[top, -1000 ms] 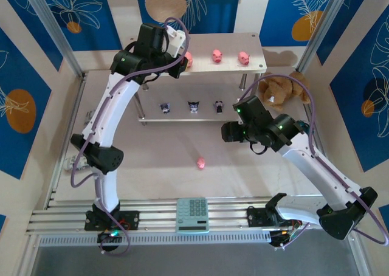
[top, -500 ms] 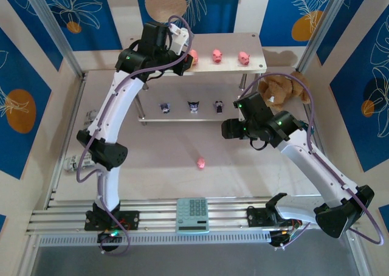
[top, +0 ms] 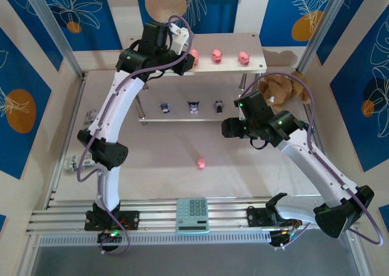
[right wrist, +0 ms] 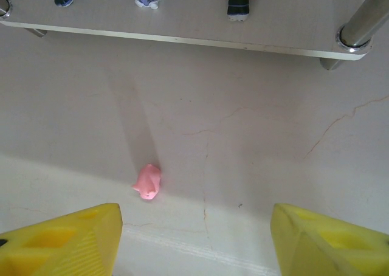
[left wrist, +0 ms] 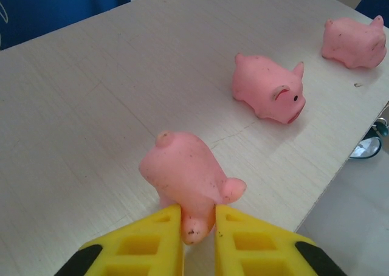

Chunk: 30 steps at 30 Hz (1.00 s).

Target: Place and organize the plastic toys onto the shelf

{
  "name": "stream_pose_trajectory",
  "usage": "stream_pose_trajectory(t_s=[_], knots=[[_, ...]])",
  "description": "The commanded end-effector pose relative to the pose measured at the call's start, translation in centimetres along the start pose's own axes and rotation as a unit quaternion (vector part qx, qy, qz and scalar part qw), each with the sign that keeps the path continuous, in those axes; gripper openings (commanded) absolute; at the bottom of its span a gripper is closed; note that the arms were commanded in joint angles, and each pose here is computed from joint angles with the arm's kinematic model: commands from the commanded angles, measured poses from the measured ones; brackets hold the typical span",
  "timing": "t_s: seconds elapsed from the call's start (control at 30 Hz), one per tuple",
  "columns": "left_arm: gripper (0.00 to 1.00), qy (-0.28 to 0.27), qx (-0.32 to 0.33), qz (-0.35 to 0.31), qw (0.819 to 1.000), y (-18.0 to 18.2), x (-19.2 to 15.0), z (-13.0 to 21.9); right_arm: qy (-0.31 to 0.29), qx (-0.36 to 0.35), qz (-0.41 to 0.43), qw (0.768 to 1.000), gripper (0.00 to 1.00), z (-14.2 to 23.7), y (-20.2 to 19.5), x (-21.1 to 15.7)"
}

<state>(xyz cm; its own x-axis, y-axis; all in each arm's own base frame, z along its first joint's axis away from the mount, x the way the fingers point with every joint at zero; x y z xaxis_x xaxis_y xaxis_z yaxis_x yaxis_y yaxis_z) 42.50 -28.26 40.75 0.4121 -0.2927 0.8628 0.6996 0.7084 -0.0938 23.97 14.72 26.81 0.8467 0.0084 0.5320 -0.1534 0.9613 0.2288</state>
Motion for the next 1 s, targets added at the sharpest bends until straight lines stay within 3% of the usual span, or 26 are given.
stream_pose_trajectory(t_s=[0.0,0.17,0.6,0.77,0.97], knots=[[0.22,-0.005,-0.003,0.003,1.000,0.3,0.3,0.0,-0.001,0.015,0.004,1.000,0.67,0.2,0.3,0.1],[0.29,-0.010,-0.001,0.005,1.000,0.4,0.5,0.0,-0.001,0.016,0.003,1.000,0.67,0.2,0.3,0.0],[0.31,-0.041,0.004,-0.002,0.999,0.1,2.0,1.6,-0.002,0.016,0.001,1.000,0.67,0.2,0.1,0.0],[0.32,-0.088,0.007,-0.015,0.996,-0.9,4.3,5.2,0.007,0.017,0.000,1.000,0.67,0.0,0.2,-0.4],[0.31,-0.131,0.033,-0.035,0.990,-2.5,5.7,12.1,0.030,0.021,0.011,0.999,0.66,-0.8,0.9,-1.6]])
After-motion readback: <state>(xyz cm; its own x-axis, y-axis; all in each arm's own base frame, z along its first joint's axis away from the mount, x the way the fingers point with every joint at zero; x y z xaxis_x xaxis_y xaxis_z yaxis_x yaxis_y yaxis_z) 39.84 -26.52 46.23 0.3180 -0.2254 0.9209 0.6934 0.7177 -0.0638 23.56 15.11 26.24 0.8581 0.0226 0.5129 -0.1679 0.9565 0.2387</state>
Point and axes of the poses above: each hand's point on the last joint's axis, 136 mm out from that joint toward the fingers, its own z axis back along the fingers, its own y axis along the line the jaws close on, x = y × z, the point moved 3 cm from there along z, back along the fingers, and after that the axes turned 2 degrees about -z, right-handed, at the moved point
